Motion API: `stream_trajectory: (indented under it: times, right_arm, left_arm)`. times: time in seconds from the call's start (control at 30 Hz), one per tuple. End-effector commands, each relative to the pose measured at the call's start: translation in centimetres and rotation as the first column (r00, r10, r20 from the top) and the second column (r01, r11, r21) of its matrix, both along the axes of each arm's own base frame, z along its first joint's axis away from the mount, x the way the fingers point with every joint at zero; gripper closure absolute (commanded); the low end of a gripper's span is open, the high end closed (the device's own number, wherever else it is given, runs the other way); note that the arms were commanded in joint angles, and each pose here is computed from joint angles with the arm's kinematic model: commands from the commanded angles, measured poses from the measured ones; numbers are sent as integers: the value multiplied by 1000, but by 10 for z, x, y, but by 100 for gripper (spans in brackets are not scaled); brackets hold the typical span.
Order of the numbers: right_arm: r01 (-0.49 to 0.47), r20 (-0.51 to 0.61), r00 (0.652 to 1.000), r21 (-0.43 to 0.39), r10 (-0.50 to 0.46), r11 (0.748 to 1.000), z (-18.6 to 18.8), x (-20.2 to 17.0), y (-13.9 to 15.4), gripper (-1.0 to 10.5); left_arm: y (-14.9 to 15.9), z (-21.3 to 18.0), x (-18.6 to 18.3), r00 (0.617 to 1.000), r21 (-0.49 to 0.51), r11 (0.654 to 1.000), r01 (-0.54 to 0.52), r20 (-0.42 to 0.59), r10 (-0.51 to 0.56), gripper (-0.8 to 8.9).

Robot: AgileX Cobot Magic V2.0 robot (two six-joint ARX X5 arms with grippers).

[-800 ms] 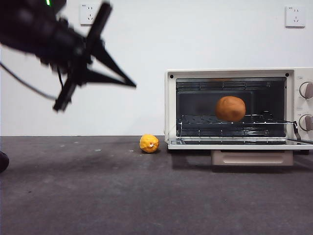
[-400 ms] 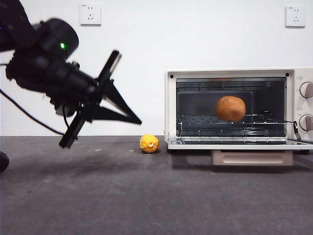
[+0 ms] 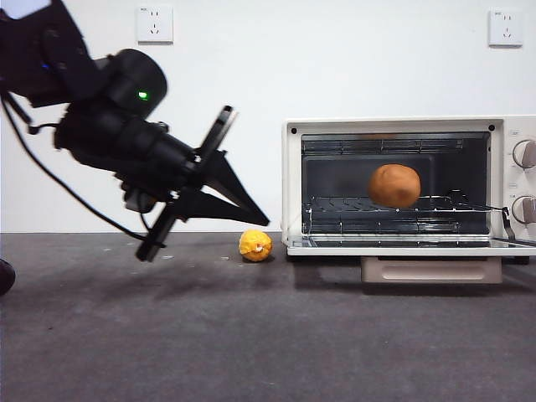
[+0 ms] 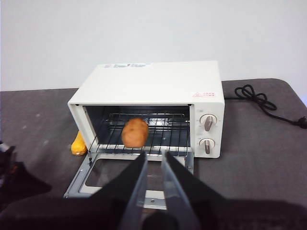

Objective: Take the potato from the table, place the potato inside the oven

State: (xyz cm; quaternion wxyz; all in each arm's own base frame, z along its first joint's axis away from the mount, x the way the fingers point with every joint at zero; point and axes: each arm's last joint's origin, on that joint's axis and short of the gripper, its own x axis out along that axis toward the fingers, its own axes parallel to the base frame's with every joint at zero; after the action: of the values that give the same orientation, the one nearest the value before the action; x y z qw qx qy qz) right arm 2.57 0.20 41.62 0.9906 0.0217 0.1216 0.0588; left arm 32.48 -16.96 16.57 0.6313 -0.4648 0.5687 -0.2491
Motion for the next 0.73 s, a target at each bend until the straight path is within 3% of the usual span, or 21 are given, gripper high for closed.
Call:
stream_trajectory:
  times: [0.03,0.43,0.73]
  right_arm:
    - [-8,8,1000,9,8,1000,1,-1,0,887]
    - [-14,3,1000,15,14,1000,1,-1,0,886]
    - [-14,5,1000,16,14,1000,1,-1,0,886]
  left_arm:
    - [-11,-8,4,999,21,1000,-6,-48,7,820]
    - [-17,-23,12,991,190,978,-85,-90,104,820]
    - [-33,-34,4,992,184,983,-16,-118,38,820]
